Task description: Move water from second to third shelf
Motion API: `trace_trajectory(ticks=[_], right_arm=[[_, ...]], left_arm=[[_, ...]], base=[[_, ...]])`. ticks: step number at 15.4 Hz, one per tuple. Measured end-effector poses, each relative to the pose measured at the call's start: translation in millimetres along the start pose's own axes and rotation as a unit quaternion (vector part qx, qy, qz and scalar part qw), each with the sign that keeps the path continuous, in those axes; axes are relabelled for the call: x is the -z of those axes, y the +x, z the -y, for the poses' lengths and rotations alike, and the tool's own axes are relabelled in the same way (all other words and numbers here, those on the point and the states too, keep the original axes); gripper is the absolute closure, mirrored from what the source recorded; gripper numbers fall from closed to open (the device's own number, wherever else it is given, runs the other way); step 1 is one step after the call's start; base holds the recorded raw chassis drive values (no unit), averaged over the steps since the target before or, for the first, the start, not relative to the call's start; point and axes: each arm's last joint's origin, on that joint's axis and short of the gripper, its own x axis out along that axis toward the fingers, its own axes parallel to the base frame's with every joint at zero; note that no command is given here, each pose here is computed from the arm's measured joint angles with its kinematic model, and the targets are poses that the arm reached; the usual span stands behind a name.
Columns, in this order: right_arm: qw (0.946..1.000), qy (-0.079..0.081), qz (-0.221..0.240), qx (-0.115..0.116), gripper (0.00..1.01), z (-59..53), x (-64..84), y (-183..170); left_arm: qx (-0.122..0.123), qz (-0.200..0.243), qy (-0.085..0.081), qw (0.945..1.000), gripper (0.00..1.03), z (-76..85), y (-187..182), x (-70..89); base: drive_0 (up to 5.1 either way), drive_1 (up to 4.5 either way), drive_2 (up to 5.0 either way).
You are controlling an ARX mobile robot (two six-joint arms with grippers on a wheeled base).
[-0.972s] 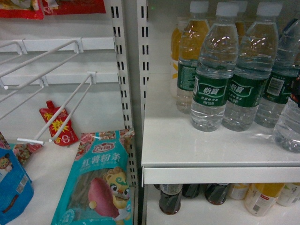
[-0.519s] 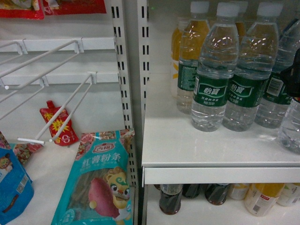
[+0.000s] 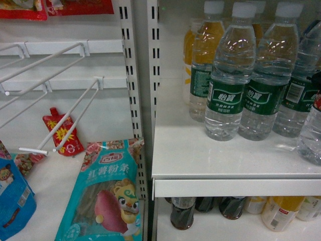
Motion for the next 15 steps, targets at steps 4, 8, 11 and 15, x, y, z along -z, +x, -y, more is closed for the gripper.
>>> trace_trajectory(ticks=[4,8,11,15], right_arm=[[0.9999,-0.004,0.011,-0.011,0.03,3.1,-6.1,-14.5],[0.9995,-0.004,0.021,-0.025,0.03,7.4,-5.1,-50.8],[0.9856,-0.018,0.168,-0.001,0.24,3.9,-10.8,-92.5],[0.9884,-0.026,0.149,0.004,0.74,4.5,27.1,-153.2]], left_arm=[[0.000,0.000,0.000,1.0000,0.05,0.0,0.0,0.0],[0.000,0.000,0.000,1.0000,0.05,0.0,0.0,0.0],[0.000,0.000,0.000,1.0000,0.05,0.0,0.0,0.0],[0.000,0.000,0.000,1.0000,0.05,0.0,0.0,0.0]], base=[[0.0,0.00,0.0],[0.0,0.00,0.0],[0.0,0.00,0.0],[0.0,0.00,0.0]])
